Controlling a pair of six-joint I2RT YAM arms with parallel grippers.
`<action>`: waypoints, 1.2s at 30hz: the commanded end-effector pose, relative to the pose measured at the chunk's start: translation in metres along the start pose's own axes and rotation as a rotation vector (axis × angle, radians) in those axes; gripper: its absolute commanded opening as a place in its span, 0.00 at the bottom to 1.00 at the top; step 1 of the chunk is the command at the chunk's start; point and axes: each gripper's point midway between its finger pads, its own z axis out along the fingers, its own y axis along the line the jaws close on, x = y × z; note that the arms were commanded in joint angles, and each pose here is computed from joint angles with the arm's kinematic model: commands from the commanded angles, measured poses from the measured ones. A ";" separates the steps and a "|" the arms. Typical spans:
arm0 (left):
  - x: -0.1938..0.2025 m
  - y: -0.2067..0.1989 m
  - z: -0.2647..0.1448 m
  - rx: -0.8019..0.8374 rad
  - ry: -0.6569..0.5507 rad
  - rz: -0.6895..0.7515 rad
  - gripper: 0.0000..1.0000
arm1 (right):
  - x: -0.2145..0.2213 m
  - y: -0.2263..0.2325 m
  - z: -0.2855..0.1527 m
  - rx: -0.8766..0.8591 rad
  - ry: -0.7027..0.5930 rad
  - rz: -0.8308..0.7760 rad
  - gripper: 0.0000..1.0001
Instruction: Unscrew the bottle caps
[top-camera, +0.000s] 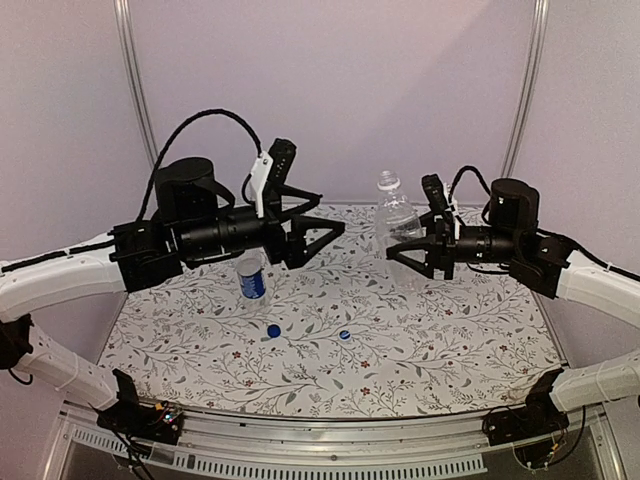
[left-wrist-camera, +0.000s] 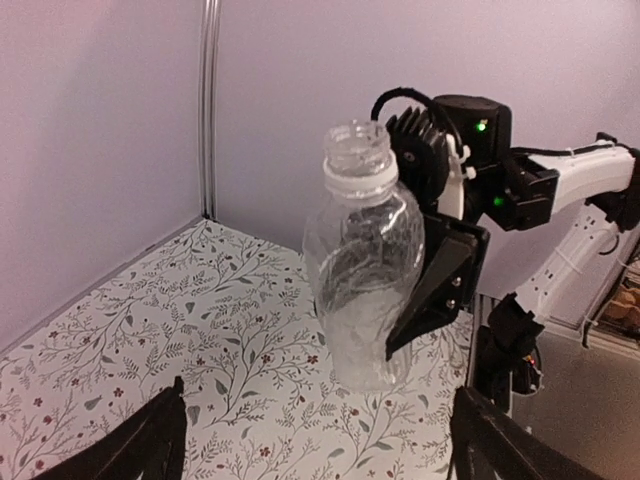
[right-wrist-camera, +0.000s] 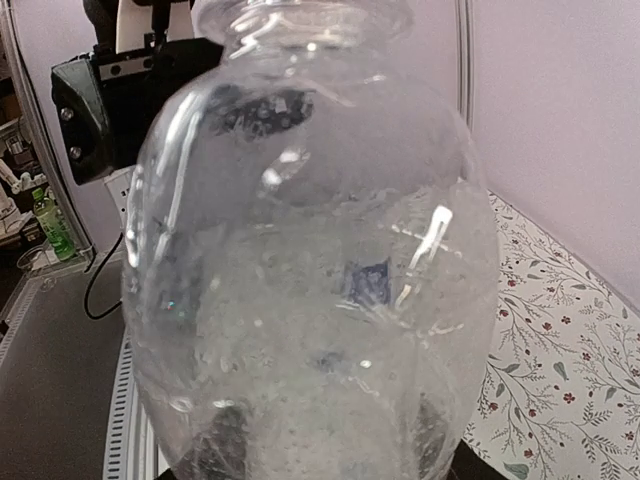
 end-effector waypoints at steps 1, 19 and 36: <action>-0.050 -0.010 -0.007 0.062 -0.098 -0.003 0.91 | 0.005 0.014 0.004 -0.113 0.011 -0.002 0.52; -0.079 -0.033 0.041 0.225 -0.106 -0.002 0.90 | 0.009 0.038 0.018 -0.241 0.016 -0.007 0.56; -0.055 -0.032 0.059 0.250 -0.026 -0.038 0.70 | 0.009 0.038 0.021 -0.241 0.017 -0.014 0.56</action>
